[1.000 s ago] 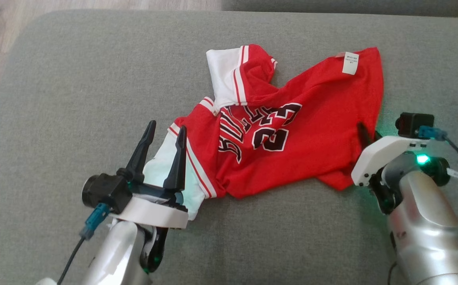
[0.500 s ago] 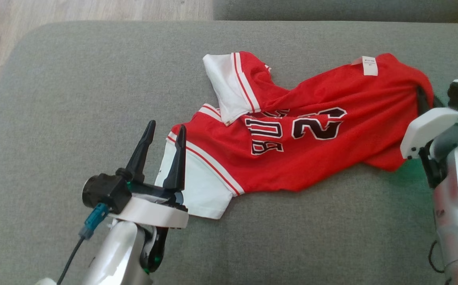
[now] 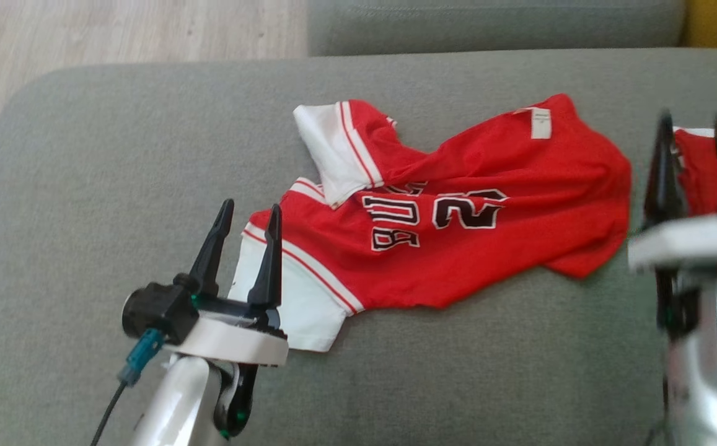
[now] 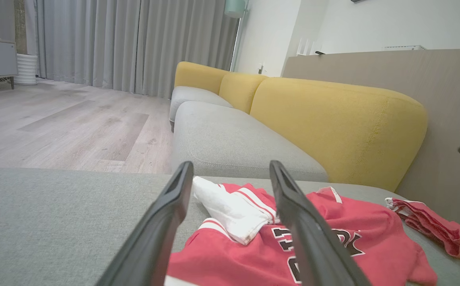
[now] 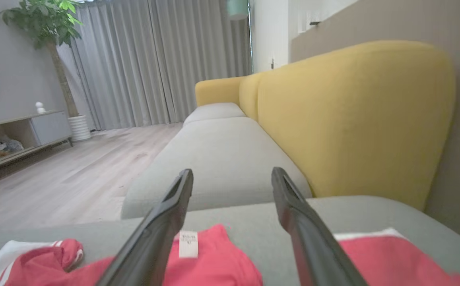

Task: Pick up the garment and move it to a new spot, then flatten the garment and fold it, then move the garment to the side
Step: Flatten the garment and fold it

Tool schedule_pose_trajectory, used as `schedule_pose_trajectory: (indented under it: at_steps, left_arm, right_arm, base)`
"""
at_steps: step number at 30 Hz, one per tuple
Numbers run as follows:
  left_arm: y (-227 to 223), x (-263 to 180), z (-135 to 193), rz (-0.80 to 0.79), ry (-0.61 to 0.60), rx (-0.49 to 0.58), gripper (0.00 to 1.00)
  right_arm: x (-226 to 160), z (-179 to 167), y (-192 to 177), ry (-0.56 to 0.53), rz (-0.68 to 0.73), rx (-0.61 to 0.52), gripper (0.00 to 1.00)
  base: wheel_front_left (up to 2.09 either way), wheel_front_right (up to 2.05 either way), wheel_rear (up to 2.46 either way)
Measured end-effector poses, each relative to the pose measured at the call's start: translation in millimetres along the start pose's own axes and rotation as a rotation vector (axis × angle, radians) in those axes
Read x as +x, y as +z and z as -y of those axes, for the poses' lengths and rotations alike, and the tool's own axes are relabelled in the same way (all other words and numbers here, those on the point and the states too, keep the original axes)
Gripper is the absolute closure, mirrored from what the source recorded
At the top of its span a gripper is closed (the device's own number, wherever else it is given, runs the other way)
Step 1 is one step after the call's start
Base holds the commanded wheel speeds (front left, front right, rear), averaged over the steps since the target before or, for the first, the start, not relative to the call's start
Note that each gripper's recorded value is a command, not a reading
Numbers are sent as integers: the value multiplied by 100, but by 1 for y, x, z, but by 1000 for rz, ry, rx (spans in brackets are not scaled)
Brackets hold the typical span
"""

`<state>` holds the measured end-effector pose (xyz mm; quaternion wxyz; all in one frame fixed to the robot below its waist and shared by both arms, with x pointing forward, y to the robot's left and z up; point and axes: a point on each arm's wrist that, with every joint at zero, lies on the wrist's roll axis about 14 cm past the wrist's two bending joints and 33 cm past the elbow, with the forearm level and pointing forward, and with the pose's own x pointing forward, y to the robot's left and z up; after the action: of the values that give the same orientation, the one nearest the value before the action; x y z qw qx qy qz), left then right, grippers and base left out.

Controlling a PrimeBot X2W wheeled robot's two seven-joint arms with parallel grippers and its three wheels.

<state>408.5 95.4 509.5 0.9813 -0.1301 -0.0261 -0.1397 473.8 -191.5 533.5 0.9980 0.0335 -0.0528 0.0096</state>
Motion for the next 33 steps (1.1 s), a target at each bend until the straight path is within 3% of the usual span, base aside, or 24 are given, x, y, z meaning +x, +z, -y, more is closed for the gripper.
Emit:
schedule_pose_trajectory:
  at_steps: [6, 10, 16, 21, 28, 33]
  left_arm:
    - [-2, -4, 9, -5, -21, -6, 0]
    - [-3, -4, 12, -7, -29, -7, 0]
    - [-5, -4, 10, -14, -25, -5, 0]
    - [-9, -7, 5, -26, -8, -6, 0]
    - [-15, -10, -6, -44, 23, -7, 0]
    - [-15, -9, -10, -45, 27, -6, 0]
  right_arm:
    - [-66, -4, -45, -11, -118, 147, 0]
    - [-95, -9, -76, -10, -215, 168, 0]
    - [-92, -6, -83, -20, -235, 167, 0]
    - [-88, 0, -109, -50, -351, 176, 0]
    - [-93, -22, -151, -16, -531, 235, 0]
    - [-90, -34, -163, 12, -576, 244, 0]
  base:
    - [0, 0, 0]
    - [0, 0, 0]
    - [0, 0, 0]
    - [0, 0, 0]
    - [0, 0, 0]
    - [0, 0, 0]
